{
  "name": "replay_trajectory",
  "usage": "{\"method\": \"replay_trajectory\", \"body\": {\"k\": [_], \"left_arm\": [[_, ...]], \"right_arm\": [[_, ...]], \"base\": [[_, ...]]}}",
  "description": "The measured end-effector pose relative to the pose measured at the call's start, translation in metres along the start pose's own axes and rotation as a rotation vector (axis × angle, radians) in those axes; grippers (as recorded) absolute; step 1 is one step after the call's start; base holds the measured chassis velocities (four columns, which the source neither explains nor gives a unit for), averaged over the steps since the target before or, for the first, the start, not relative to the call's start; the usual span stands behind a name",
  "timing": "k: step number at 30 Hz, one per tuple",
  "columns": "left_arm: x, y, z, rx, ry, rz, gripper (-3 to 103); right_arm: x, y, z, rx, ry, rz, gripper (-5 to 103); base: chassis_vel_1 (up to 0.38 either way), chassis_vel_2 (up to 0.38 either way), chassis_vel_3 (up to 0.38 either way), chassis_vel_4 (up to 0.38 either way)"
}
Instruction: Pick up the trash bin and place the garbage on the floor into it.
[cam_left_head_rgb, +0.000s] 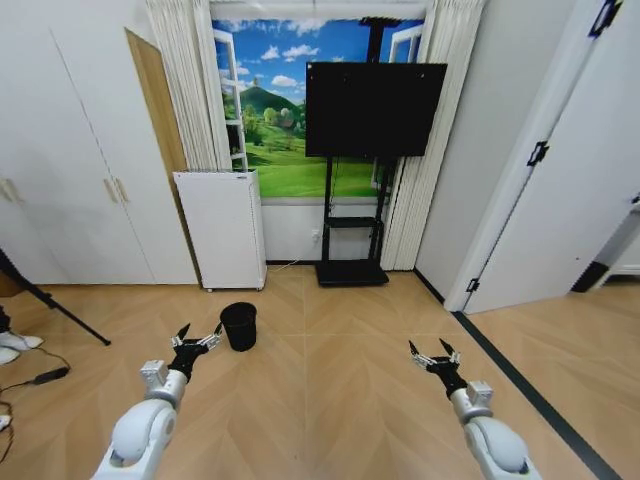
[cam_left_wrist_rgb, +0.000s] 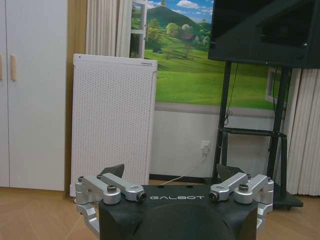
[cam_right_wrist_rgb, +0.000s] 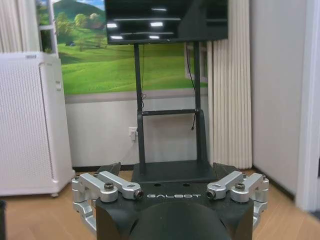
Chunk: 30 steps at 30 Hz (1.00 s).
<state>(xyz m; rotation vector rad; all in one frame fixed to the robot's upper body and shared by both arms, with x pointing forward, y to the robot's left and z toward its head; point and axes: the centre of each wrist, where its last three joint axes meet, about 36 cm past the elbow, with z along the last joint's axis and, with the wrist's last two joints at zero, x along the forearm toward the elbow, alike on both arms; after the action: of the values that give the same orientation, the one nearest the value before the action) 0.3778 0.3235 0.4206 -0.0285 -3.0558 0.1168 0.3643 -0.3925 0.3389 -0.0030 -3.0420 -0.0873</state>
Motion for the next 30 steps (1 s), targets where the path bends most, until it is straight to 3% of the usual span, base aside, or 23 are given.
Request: {"method": "replay_trajectory", "body": {"k": [2,5,30], "left_arm": [[-0.0004,-0.0070,0.0017,0.006,0.004,0.004,100],[0.0001,-0.0098,0.0018,0.007,0.006,0.006,100],[0.0016,-0.0078,-0.0036,-0.020,0.015,0.019,100]], "right_arm": [[0.0036,0.0038,-0.0051,-0.071,0.030,-0.011,100],[0.0041,0.0052,-0.0042,-0.087,0.033,-0.016,100],[0.0042,0.0052,-0.0065,-0.089,0.028,-0.005,100]], "base": [[0.000,0.000,0.000,0.000],[-0.033,0.036,0.023,-0.036],[-0.009,0.006,0.004,-0.008]]}}
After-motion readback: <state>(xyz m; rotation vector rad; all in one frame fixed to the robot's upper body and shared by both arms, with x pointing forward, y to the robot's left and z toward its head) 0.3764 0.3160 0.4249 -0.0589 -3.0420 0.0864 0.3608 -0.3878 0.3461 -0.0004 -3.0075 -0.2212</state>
